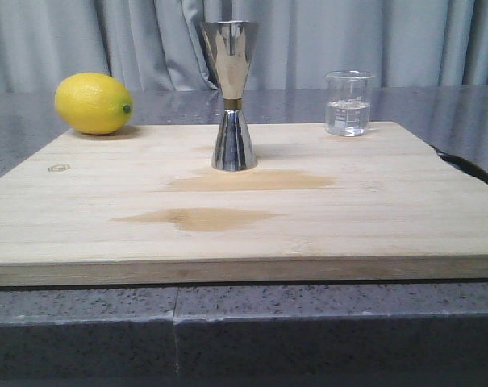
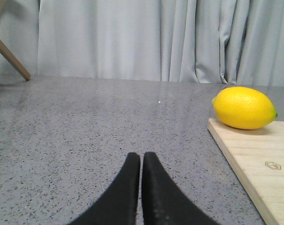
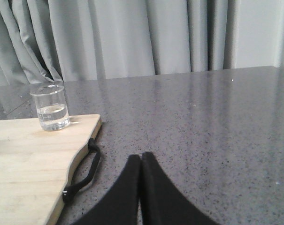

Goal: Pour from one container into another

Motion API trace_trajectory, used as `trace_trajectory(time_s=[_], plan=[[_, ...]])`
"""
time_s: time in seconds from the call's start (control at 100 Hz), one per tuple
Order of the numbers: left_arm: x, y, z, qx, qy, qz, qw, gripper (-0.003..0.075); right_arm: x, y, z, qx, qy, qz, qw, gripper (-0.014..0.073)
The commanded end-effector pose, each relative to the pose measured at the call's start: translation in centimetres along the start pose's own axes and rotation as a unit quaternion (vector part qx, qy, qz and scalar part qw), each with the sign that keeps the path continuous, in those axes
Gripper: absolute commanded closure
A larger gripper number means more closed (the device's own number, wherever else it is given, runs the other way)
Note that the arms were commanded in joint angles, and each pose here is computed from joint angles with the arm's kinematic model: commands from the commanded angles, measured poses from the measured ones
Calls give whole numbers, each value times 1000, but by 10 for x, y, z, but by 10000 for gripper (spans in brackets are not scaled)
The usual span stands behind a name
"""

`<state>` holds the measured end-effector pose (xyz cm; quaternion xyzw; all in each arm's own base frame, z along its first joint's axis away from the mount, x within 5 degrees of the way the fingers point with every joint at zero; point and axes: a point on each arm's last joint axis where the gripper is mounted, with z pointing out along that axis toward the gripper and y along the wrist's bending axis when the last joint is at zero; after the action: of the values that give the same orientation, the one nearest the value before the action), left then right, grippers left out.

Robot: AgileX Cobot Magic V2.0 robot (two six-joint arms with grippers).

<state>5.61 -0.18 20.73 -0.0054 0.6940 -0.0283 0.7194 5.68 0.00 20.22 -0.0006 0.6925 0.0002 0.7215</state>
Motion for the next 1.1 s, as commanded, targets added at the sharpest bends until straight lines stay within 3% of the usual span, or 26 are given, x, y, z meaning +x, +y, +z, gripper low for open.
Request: trace_trajectory(time_s=[0.0, 0.4, 0.7, 1.09], plan=[[-8, 0, -2, 2, -55, -5, 998, 739, -7, 1, -2, -3, -67, -13, 998, 666], [-14, 0, -3, 3, -84, -6, 996, 739, -12, 1, -3, -5, -88, -12, 996, 666], [-62, -2, -13, 7, -160, -14, 987, 739, -38, 0, -5, 0, -37, 1, 999, 666], [-130, -6, 9, 4, -79, -4, 997, 739, -115, -4, 18, 20, 39, -64, 997, 666]])
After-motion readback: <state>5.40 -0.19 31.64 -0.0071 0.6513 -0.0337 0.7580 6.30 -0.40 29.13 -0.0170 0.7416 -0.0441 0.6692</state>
